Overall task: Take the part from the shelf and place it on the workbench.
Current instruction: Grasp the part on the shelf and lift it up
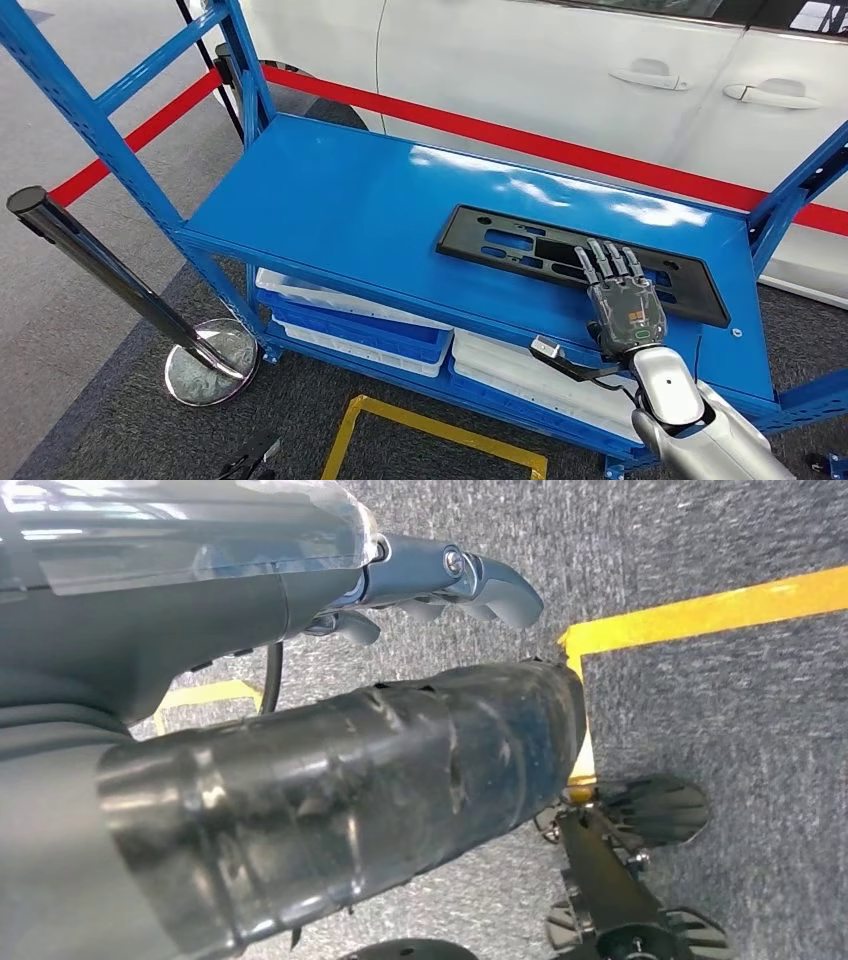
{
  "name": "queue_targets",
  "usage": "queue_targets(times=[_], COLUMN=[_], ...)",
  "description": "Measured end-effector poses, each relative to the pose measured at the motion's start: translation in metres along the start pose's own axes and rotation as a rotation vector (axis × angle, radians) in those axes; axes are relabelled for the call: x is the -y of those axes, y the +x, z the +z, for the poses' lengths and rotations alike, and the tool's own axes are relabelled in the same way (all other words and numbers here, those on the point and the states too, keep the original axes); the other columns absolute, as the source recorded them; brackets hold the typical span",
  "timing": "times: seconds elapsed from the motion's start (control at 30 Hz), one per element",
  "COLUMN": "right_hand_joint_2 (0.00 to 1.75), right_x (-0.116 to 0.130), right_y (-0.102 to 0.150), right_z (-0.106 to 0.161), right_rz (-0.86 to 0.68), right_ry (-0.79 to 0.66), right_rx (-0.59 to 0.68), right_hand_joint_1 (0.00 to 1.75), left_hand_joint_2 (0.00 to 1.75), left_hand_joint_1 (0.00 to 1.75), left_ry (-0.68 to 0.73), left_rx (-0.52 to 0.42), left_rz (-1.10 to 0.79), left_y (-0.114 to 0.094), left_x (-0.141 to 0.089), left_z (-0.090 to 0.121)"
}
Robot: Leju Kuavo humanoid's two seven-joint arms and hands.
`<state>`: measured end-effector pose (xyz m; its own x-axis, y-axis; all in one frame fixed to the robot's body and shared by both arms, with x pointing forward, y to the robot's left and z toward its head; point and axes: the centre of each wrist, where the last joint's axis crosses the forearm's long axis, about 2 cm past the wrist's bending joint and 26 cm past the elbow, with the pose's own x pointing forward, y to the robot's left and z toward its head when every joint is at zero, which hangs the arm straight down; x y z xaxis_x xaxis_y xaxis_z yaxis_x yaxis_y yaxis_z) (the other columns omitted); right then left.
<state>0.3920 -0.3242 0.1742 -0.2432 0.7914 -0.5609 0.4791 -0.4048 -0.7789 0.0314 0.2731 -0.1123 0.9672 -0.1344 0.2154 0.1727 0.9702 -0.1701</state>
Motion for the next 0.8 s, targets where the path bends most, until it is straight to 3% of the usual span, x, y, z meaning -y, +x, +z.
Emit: queue_targets(times=[0.73,0.8], right_hand_joint_2=[1.75,1.75], right_x=[0.0014,0.0013], right_y=[0.006,0.0063], right_z=[-0.0051,-0.0049], right_rz=[-0.031,-0.034], right_ry=[0.058,0.062], right_rx=[0.001,0.002], right_hand_joint_1=[0.02,0.82], left_hand_joint_2=[0.0,0.0], left_hand_joint_1=[0.0,0.0], left_ry=[0.012,0.013], left_rx=[-0.001,0.001], left_rz=[0.011,0.014], left_y=[-0.0021,-0.001], left_x=[-0.0027,-0.003], left_z=[0.0007,0.0006])
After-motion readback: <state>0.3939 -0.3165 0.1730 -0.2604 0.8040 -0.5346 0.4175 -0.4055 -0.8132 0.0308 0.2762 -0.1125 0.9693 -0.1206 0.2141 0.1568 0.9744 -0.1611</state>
